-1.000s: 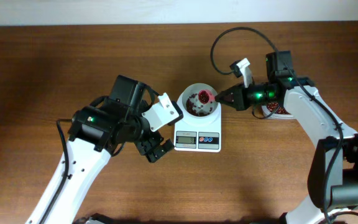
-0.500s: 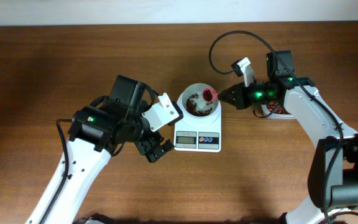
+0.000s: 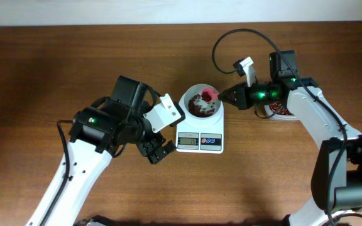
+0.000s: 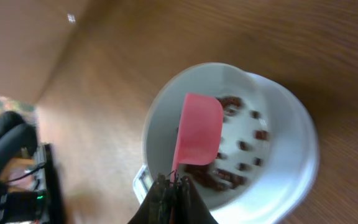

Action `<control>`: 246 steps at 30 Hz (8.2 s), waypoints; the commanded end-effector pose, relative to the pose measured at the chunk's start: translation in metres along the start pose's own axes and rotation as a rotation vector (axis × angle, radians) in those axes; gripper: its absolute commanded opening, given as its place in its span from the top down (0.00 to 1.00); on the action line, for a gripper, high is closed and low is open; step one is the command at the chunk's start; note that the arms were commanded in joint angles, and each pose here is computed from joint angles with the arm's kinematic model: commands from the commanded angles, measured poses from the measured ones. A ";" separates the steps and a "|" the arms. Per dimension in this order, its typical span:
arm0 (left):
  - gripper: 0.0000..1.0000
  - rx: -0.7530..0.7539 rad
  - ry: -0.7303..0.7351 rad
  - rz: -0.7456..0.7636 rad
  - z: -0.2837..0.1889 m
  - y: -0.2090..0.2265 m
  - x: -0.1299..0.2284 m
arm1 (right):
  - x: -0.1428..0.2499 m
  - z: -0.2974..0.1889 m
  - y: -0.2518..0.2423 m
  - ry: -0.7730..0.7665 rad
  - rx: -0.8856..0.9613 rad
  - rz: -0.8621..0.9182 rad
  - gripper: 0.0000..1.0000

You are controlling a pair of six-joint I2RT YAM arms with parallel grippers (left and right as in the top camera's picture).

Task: Scoop and weigh 50g on scale
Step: 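Lower the pink scoop deeper into the bowl and tip out remaining beans, then lift the empty scoop with the right gripper back to the bean tub, then dip the pink scoop into the bean tub and scoop beans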

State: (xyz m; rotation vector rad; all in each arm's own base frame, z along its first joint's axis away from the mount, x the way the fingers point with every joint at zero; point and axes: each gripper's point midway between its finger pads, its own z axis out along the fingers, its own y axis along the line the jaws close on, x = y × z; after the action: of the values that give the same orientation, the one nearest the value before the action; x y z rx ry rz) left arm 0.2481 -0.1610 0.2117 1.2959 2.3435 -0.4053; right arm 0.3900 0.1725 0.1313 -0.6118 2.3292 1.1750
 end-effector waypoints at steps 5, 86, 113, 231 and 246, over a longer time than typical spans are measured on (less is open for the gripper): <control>0.01 0.014 -0.003 0.007 0.002 -0.001 0.000 | 0.008 0.004 -0.014 0.025 0.068 0.073 0.96; 0.01 0.014 -0.003 0.007 0.002 -0.001 0.000 | -0.055 -0.102 0.101 -0.133 0.715 -0.459 0.96; 0.01 0.014 -0.003 0.007 0.002 -0.001 0.000 | -0.002 -0.221 0.031 -0.209 1.075 0.101 0.96; 0.01 0.014 -0.003 0.007 0.002 -0.001 0.000 | 0.069 -0.178 -0.125 -0.359 0.093 0.588 0.96; 0.01 0.014 -0.003 0.007 0.002 -0.001 0.000 | 0.070 -0.176 -0.111 -0.362 0.017 0.644 0.96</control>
State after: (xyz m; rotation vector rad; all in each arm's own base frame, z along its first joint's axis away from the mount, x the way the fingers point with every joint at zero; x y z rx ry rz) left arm 0.2482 -0.1611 0.2117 1.2958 2.3430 -0.4057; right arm 0.3651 -0.0479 0.1169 0.3559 2.2770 1.3347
